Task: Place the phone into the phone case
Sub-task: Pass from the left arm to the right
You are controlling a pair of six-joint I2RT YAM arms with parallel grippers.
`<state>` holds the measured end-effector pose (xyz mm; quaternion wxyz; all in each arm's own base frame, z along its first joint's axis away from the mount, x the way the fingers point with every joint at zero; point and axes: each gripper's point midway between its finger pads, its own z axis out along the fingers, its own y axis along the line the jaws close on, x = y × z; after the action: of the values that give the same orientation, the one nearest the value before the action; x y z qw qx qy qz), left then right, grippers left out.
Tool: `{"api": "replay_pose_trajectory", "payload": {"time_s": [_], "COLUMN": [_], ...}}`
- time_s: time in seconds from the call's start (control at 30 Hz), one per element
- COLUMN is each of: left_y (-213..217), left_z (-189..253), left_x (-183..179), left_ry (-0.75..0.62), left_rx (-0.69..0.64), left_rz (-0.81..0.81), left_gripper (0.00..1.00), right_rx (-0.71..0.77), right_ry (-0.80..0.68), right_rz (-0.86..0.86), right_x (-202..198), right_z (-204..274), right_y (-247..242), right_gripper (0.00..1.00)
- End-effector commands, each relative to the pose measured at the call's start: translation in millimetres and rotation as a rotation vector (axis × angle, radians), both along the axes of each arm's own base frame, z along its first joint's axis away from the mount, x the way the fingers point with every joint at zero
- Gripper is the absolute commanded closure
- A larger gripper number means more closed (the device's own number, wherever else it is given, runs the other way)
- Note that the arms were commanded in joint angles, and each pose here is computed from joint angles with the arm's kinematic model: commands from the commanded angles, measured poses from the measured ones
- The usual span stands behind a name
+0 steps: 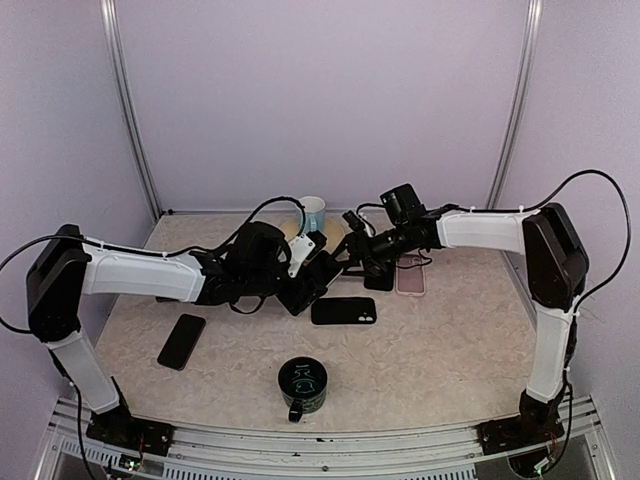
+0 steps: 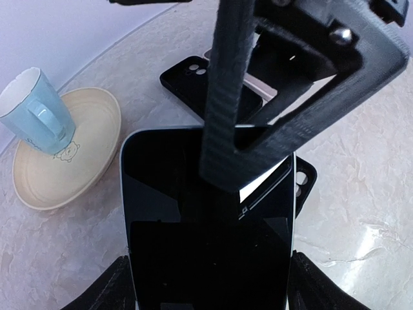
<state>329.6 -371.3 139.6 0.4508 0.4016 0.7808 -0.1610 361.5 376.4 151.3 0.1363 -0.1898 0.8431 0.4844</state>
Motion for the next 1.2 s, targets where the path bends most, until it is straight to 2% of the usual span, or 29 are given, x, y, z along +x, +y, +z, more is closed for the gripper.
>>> {"api": "replay_pose_trajectory", "payload": {"time_s": [0.0, 0.2, 0.33, 0.47, 0.67, 0.77, 0.83, 0.93, 1.0, 1.17], "left_y": [-19.0, -25.2, -25.9, -24.7, -25.1, -25.3, -25.7, -24.7, -22.9, -13.4], "left_z": [36.7, 34.0, 29.7, 28.3, 28.7, 29.1, 31.0, 32.7, 35.0, 46.8], "left_x": [3.6, -1.1, -2.0, -0.8, 0.3, 0.9, 1.0, 0.5, -0.5, -1.7], "left_ry": [-0.112, -0.126, -0.129, -0.133, -0.148, -0.151, -0.153, -0.149, -0.149, -0.149], "left_rx": [-0.057, -0.034, -0.014, -0.006, 0.010, 0.010, 0.006, -0.003, -0.013, -0.057], "left_rz": [-0.034, -0.056, -0.056, -0.048, -0.040, -0.034, -0.031, -0.023, -0.019, 0.010], "left_gripper": [1.00, 1.00, 1.00, 1.00, 1.00, 0.99, 0.89, 0.60, 0.45, 0.21], "right_rx": [0.041, 0.074, 0.092, 0.093, 0.099, 0.107, 0.112, 0.123, 0.137, 0.166], "right_ry": [0.011, 0.038, 0.063, 0.083, 0.100, 0.102, 0.100, 0.093, 0.077, 0.028], "right_rz": [0.030, 0.071, 0.097, 0.110, 0.134, 0.146, 0.149, 0.143, 0.134, 0.089], "right_x": [-0.2, -7.9, -14.0, -18.9, -25.3, -28.0, -28.8, -27.9, -25.1, -15.7], "right_z": [4.6, 4.0, 1.3, -2.3, -3.9, -3.2, -2.2, 2.2, 7.9, 19.8], "right_y": [7.3, 11.9, 12.8, 11.9, 10.9, 10.7, 10.7, 9.7, 7.9, -5.5], "right_gripper": [0.31, 0.45, 0.62, 0.74, 1.00, 1.00, 1.00, 1.00, 1.00, 1.00]}}
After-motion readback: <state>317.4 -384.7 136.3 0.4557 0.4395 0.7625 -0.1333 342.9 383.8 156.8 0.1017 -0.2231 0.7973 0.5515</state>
